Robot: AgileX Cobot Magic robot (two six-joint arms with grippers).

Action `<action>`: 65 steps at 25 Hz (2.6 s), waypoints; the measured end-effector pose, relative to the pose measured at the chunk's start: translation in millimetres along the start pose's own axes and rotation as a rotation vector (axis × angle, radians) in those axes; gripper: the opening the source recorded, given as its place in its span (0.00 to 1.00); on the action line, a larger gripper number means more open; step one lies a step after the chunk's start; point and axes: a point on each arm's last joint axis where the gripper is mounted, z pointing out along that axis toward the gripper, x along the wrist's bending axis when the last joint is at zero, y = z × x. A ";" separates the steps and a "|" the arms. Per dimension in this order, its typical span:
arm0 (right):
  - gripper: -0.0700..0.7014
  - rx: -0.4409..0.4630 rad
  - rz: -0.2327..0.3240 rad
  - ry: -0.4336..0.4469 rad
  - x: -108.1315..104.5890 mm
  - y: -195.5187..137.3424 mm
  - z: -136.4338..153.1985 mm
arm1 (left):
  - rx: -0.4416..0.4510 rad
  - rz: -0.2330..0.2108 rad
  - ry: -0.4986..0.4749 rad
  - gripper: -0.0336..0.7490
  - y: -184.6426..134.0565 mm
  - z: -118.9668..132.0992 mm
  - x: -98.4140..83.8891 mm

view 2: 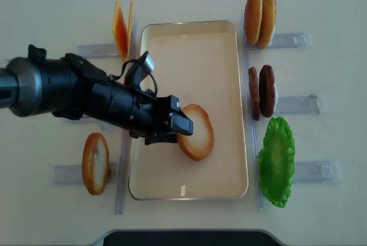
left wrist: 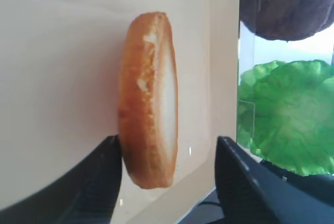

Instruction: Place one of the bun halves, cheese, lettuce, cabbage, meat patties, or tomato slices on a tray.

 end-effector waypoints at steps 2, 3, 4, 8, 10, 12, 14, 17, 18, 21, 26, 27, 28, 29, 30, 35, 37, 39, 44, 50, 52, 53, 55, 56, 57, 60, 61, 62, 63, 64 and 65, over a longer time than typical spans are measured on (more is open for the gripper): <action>0.79 0.000 -0.003 0.004 0.0 0.0 0.0 | -0.022 0.014 -0.003 0.62 0.8 -6.2 -3.7; 0.79 0.000 -0.005 0.009 -0.1 0.0 0.0 | -0.029 0.020 -0.006 0.63 0.7 -8.7 -5.8; 0.79 0.000 -0.007 0.012 -0.1 0.0 0.0 | -0.034 0.018 -0.010 0.63 0.6 -10.8 -7.5; 0.79 -0.001 -0.011 0.018 -0.2 0.0 0.0 | -0.013 0.000 0.025 0.64 -2.2 -13.7 -6.3; 0.79 -0.001 -0.011 0.018 -0.2 0.0 0.0 | 0.010 -0.001 0.053 0.64 -4.3 -13.9 -3.7; 0.79 -0.001 -0.011 0.018 -0.2 0.0 0.0 | 0.031 -0.003 0.061 0.64 -6.2 -14.0 -3.0; 0.79 -0.001 -0.011 0.018 -0.2 0.0 0.0 | 0.043 0.001 0.060 0.64 -7.3 -14.5 -3.4; 0.79 -0.001 -0.011 0.018 -0.2 0.0 0.0 | 0.036 0.013 0.050 0.64 -8.2 -18.8 -7.3; 0.79 -0.001 -0.011 0.018 -0.2 0.0 0.0 | 0.029 0.021 0.045 0.64 -8.4 -21.4 -9.4; 0.79 -0.001 -0.011 0.018 -0.2 0.0 0.0 | 0.001 0.045 0.030 0.64 -9.5 -30.6 -16.8; 0.79 -0.001 -0.011 0.018 -0.2 0.0 0.0 | -0.027 0.063 0.054 0.64 -13.8 -48.2 -25.6; 0.79 -0.001 -0.011 0.018 -0.2 0.0 0.0 | -0.023 0.075 0.071 0.64 -14.6 -51.8 -26.7; 0.79 -0.001 -0.010 0.018 -0.2 0.0 0.0 | -0.016 0.084 0.089 0.64 -15.8 -56.2 -28.4; 0.79 -0.001 -0.010 0.018 -0.2 0.0 0.0 | -0.011 0.088 0.103 0.64 -16.2 -61.5 -31.5; 0.79 -0.001 -0.010 0.018 -0.2 0.0 0.0 | -0.004 0.109 0.126 0.64 -16.3 -67.7 -34.7; 0.79 -0.001 -0.010 0.018 -0.2 0.0 0.0 | 0.022 0.159 0.257 0.64 -15.5 -103.4 -52.3; 0.79 -0.001 -0.010 0.018 -0.2 0.0 0.0 | 0.039 0.193 0.312 0.64 -15.8 -117.6 -58.5; 0.79 -0.001 -0.010 0.018 -0.2 0.0 0.0 | 0.062 0.207 0.374 0.64 -16.8 -128.8 -60.9; 0.79 -0.001 -0.010 0.018 -0.2 0.0 0.0 | 0.088 0.226 0.568 0.64 -15.9 -145.9 -53.2; 0.79 -0.001 -0.010 0.018 -0.2 0.0 0.0 | 0.075 0.244 0.665 0.64 -13.1 -151.1 -46.6; 0.79 -0.001 -0.010 0.018 -0.2 0.0 0.0 | 0.074 0.247 0.672 0.64 -12.8 -151.5 -46.1; 0.79 -0.001 -0.010 0.018 -0.2 0.0 0.0 | 0.073 0.249 0.675 0.64 -12.7 -151.7 -45.9; 0.79 -0.001 -0.010 0.018 -0.2 0.0 0.0 | 0.067 0.241 0.688 0.64 -11.3 -153.9 -43.3; 0.79 -0.001 -0.010 0.018 -0.2 0.0 0.0 | 0.061 0.226 0.690 0.64 -10.0 -156.1 -40.8; 0.79 -0.001 -0.010 0.018 -0.2 0.0 0.0 | 0.054 0.209 0.694 0.64 -8.5 -158.8 -37.7; 0.79 -0.001 -0.010 0.018 -0.2 0.0 0.0 | 0.022 0.138 0.710 0.64 -1.8 -173.0 -21.7; 0.79 -0.001 -0.010 0.018 -0.2 0.0 0.0 | 0.014 0.120 0.717 0.64 0.0 -177.9 -16.2; 0.79 -0.001 -0.010 0.018 -0.2 0.0 0.0 | 0.000 0.089 0.726 0.64 1.9 -184.2 -9.3; 0.79 -0.001 -0.010 0.018 -0.2 0.0 0.0 | -0.013 0.061 0.738 0.64 3.5 -190.8 -2.1; 0.79 -0.001 -0.010 0.018 -0.2 0.0 0.0 | -0.022 0.042 0.749 0.64 4.5 -196.6 4.1; 0.79 -0.001 -0.010 0.018 -0.2 0.0 0.0 | -0.033 0.016 0.756 0.64 5.2 -203.2 11.1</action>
